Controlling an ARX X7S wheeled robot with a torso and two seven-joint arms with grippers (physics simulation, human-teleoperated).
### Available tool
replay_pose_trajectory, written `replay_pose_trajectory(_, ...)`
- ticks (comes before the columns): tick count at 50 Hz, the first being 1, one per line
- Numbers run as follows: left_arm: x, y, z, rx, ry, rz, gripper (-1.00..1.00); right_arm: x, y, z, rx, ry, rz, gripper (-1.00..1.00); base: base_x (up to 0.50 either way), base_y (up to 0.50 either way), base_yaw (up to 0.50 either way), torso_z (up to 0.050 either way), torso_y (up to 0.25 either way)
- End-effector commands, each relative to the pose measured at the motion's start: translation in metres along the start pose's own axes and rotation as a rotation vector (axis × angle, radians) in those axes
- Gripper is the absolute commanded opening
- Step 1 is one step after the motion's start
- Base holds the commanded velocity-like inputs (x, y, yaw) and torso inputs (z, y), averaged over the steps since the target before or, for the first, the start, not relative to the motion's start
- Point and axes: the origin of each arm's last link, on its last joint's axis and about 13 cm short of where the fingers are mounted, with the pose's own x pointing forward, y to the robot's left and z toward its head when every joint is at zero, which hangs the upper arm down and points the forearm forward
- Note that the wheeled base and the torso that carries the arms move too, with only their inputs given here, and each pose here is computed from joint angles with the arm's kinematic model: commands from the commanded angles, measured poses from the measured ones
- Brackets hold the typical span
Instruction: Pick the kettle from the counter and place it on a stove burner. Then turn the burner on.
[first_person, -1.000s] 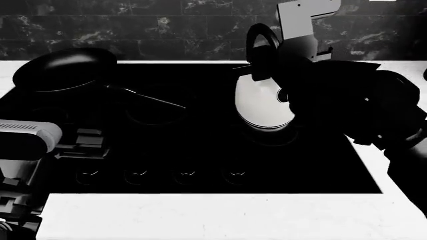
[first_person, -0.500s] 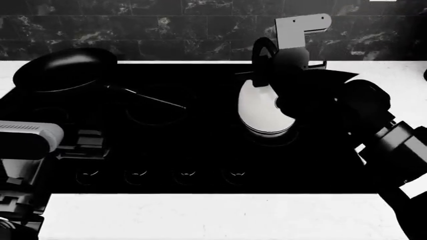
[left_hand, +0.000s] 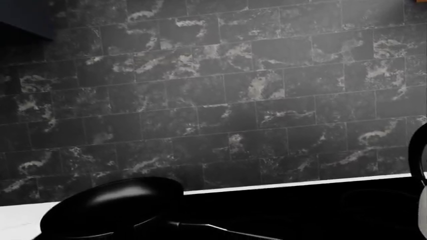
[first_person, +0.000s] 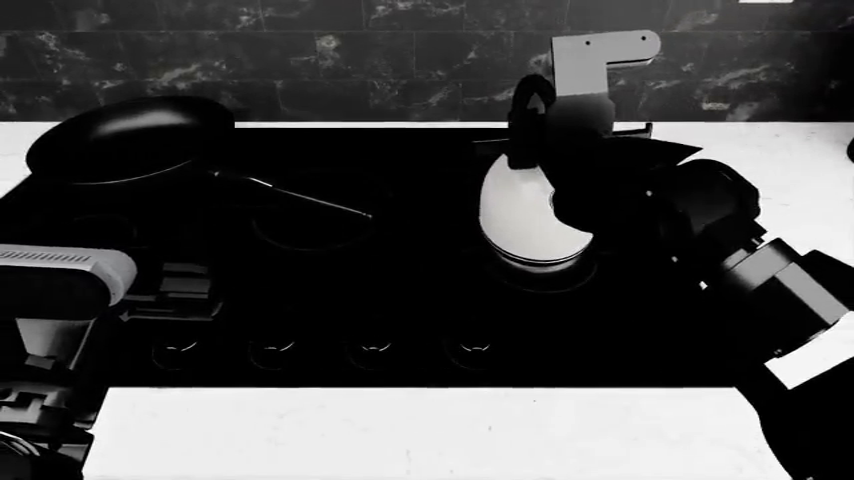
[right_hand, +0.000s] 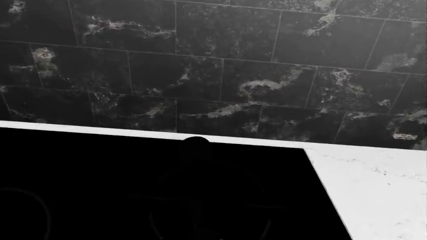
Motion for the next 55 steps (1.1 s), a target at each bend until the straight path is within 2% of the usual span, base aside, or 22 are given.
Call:
replay_pose_trajectory(1,0.000,-0.001,-0.001,0.000,0.004,-0.005,1.00,0.004,-0.001,-0.014,-0.024,0.060,0.021,-1.00,0.00,0.00,0.00,0.000,0.000)
replay_pose_trajectory(6,0.000,0.000,-0.001,-0.001,0.003,-0.001,1.00,0.003,-0.001,-0.013,-0.029,0.064,0.022,-1.00,0.00,0.00,0.00,0.000,0.000)
replay_pose_trajectory(7,0.000,0.000,-0.001,-0.001,0.002,-0.001,1.00,0.003,-0.001,-0.013,-0.030,0.069,0.023,1.00,0.00,0.00,0.00,0.000,0.000)
replay_pose_trajectory(27,0.000,-0.001,-0.001,-0.002,0.002,-0.002,1.00,0.000,-0.002,-0.009,-0.015,0.060,0.037,1.00,0.00,0.00,0.00,0.000,0.000)
replay_pose_trajectory(29,0.000,-0.001,-0.001,-0.003,0.002,-0.001,1.00,-0.002,-0.002,-0.005,0.018,0.038,0.050,1.00,0.00,0.00,0.00,0.000,0.000)
replay_pose_trajectory(41,0.000,0.000,0.002,0.003,-0.001,-0.001,1.00,-0.008,-0.006,0.010,0.020,-0.011,0.004,1.00,0.00,0.00,0.00,0.000,0.000)
replay_pose_trajectory(42,0.000,0.000,0.002,0.003,-0.001,0.001,1.00,-0.008,-0.007,0.011,0.025,-0.021,-0.029,1.00,0.00,0.00,0.00,0.000,0.000)
replay_pose_trajectory(55,0.000,0.000,0.002,0.001,-0.002,0.001,1.00,-0.011,-0.009,0.018,0.025,-0.037,-0.044,1.00,0.00,0.00,0.00,0.000,0.000)
